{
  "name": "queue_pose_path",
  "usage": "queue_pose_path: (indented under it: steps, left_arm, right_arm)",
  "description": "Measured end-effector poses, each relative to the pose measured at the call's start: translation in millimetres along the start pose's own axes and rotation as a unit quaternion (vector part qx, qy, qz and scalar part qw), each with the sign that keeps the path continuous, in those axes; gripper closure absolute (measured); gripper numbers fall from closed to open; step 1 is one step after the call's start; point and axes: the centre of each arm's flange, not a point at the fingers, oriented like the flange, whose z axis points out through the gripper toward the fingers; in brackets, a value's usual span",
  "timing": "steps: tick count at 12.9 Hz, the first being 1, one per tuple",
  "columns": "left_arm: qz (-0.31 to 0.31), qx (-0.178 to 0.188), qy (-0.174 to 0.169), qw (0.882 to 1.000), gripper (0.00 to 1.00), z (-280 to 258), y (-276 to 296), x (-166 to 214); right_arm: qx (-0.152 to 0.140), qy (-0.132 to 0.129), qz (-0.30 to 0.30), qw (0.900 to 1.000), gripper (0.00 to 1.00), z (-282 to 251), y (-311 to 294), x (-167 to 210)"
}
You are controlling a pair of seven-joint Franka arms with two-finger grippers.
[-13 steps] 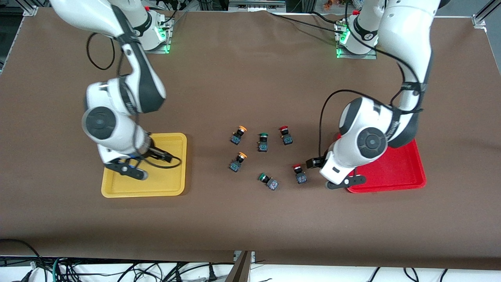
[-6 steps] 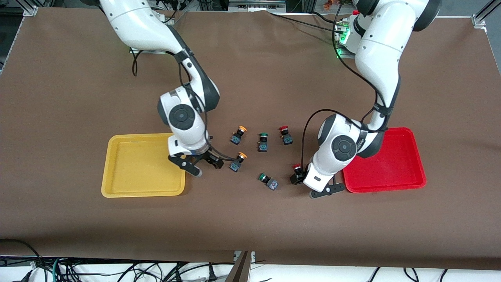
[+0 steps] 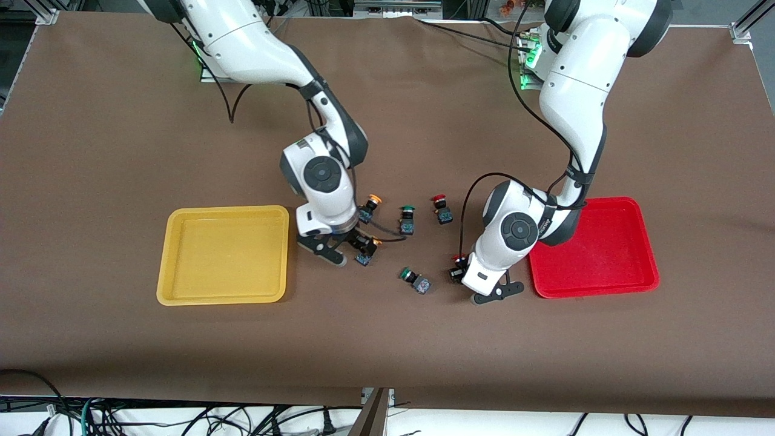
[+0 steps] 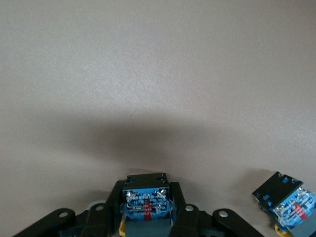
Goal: Place red and yellow buttons in trays
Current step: 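Grasp a red button with the left gripper while the right gripper grasps a yellow button, then lower the red button into the red tray while the right gripper carries its button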
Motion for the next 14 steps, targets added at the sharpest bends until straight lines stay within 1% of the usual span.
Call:
queue_pose_path:
  steps: [1,3,5,7,8,10,11,12,13,14]
  left_arm:
    - [-0.005,0.000,0.003,1.000,0.59,-6.3,-3.7,6.5]
    - [-0.018,0.009,-0.006,1.000,0.59,-32.9,-17.1,23.9]
    - [-0.023,0.020,-0.019,0.999,0.59,-71.3,-39.4,43.6]
    - [0.000,0.031,-0.039,0.999,0.59,-100.9,-70.1,60.0]
    - [0.019,0.038,-0.054,0.998,0.59,-107.4,-90.1,68.0]
    - [0.066,0.049,-0.094,0.992,0.59,-103.9,-136.6,80.7]
    - [0.085,0.051,-0.113,0.989,0.59,-97.4,-158.7,84.3]
    - [0.097,0.052,-0.126,0.986,0.59,-89.9,-176.7,86.3]
    - [0.104,0.052,-0.137,0.984,0.59,-81.3,-190.8,86.1]
    - [0.108,0.053,-0.148,0.982,0.59,-72.1,-199.2,83.0]
  right_arm:
    - [-0.006,-0.004,-0.005,1.000,0.00,3.1,-4.3,-15.4]
    - [-0.022,-0.011,-0.018,1.000,0.00,10.7,-6.1,-37.9]
    - [-0.041,-0.016,-0.031,0.999,0.00,19.2,-0.7,-47.6]
    - [-0.070,-0.027,-0.050,0.996,0.00,25.5,7.9,-49.9]
    - [-0.079,-0.031,-0.056,0.995,0.00,26.5,10.3,-50.0]
    - [-0.085,-0.034,-0.062,0.994,0.00,27.7,11.9,-51.8]
    - [-0.087,-0.035,-0.065,0.993,0.02,29.3,12.6,-54.2]
    - [-0.089,-0.036,-0.068,0.993,0.04,31.0,13.4,-57.1]
    - [-0.090,-0.037,-0.070,0.993,0.14,32.1,13.7,-59.7]
    - [-0.091,-0.037,-0.071,0.993,0.28,32.5,13.6,-61.2]
